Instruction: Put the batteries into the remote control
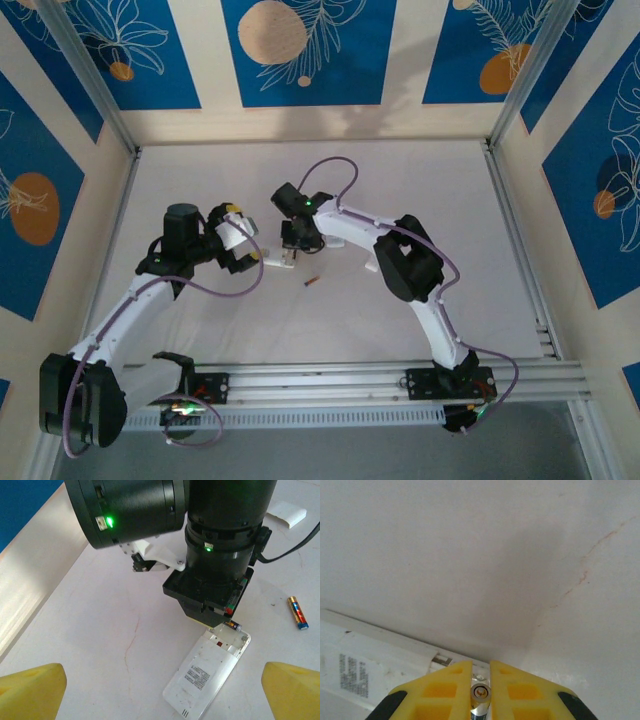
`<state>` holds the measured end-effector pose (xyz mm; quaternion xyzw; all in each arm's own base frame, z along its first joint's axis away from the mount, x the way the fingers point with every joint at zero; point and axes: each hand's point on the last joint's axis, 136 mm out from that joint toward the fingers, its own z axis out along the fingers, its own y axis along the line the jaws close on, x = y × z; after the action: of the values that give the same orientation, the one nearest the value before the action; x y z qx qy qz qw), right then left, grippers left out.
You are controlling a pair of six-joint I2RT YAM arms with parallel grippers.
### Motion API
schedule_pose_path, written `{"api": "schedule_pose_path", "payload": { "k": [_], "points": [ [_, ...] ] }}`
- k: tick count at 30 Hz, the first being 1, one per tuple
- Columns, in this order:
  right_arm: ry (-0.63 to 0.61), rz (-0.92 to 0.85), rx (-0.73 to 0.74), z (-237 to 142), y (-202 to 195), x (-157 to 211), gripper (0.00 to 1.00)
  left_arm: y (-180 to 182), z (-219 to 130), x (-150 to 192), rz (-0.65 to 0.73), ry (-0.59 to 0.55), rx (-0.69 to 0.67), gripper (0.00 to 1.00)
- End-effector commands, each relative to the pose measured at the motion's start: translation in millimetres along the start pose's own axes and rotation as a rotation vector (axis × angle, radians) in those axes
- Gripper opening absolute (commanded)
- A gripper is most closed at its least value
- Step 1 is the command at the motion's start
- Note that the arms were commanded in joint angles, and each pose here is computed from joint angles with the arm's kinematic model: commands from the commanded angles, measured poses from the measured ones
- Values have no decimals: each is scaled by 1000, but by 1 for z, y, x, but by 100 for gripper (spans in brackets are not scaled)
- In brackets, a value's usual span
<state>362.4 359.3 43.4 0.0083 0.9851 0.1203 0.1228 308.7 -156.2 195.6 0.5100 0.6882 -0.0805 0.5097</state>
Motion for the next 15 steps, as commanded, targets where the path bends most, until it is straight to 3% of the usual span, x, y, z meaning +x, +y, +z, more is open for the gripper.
{"api": "schedule_pose_path", "payload": {
  "k": [1, 15],
  "points": [
    [11, 34, -45, -22, 7, 1, 15, -1, 1, -3, 35, -18, 4, 100],
    [8, 45, -2, -6, 4, 5, 15, -1, 1, -3, 34, -17, 3, 100]
  ]
}}
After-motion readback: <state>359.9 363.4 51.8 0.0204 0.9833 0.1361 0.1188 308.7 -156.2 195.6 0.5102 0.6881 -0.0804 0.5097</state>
